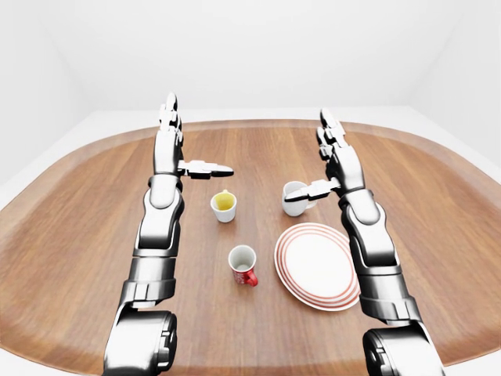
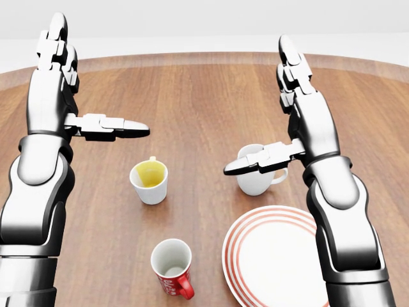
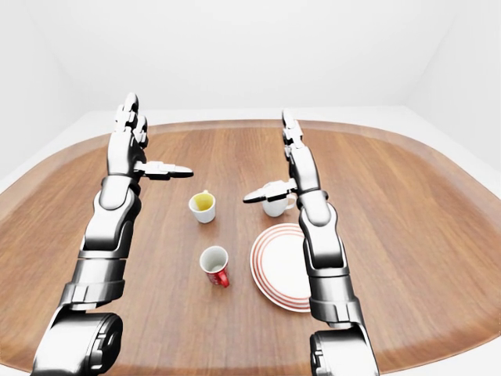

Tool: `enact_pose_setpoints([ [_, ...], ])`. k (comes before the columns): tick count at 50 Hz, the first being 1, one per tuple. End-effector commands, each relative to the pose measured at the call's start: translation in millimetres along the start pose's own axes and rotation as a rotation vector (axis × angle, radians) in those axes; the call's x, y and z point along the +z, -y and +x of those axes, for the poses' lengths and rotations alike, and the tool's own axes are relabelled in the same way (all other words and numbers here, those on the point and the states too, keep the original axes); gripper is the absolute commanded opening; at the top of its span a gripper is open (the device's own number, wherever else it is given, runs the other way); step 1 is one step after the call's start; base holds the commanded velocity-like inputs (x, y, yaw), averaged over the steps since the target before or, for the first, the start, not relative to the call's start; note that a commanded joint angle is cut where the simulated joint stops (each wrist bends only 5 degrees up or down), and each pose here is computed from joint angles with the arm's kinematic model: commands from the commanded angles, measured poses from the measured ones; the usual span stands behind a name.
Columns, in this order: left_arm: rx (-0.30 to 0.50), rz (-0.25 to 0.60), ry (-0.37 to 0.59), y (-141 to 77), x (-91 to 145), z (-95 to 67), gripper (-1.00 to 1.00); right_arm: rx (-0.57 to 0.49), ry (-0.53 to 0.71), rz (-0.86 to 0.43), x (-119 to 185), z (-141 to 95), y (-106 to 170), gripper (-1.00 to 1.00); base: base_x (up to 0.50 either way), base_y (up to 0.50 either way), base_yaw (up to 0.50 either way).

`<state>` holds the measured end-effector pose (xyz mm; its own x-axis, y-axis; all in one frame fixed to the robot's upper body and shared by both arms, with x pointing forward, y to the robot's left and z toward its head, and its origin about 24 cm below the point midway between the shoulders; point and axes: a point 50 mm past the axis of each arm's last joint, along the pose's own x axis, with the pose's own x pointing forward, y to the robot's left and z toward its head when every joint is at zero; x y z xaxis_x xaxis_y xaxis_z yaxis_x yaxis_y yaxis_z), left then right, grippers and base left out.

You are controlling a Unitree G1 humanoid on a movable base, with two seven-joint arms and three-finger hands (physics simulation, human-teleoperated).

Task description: Pick up the red mug and put it on the plate

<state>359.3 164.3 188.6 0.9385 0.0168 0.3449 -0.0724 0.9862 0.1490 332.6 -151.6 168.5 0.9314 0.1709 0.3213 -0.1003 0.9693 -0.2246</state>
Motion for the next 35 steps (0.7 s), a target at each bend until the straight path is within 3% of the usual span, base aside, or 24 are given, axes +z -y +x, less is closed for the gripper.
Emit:
enact_pose_setpoints([
  [1, 0.001, -0.001, -0.004, -0.5, -1.3, -0.5, 1.0, 0.013, 0.006, -0.018, 2.3, 1.9, -1.6, 1.0, 0.28, 0.0, 0.0],
  [22, 0.005, -0.005, -0.002, -2.9, -0.5, -0.1, 1.0, 0.228, -0.127, -0.219, -19.8, 11.9, -25.9, 1.0, 0.02, 0.0, 0.0],
  [35, -0.003, -0.002, -0.005, -0.6, -1.2, -0.1, 1.0, 0.343, -0.123, -0.288, -14.6, 15.5, -44.2, 1.0, 0.0, 0.0, 0.0],
])
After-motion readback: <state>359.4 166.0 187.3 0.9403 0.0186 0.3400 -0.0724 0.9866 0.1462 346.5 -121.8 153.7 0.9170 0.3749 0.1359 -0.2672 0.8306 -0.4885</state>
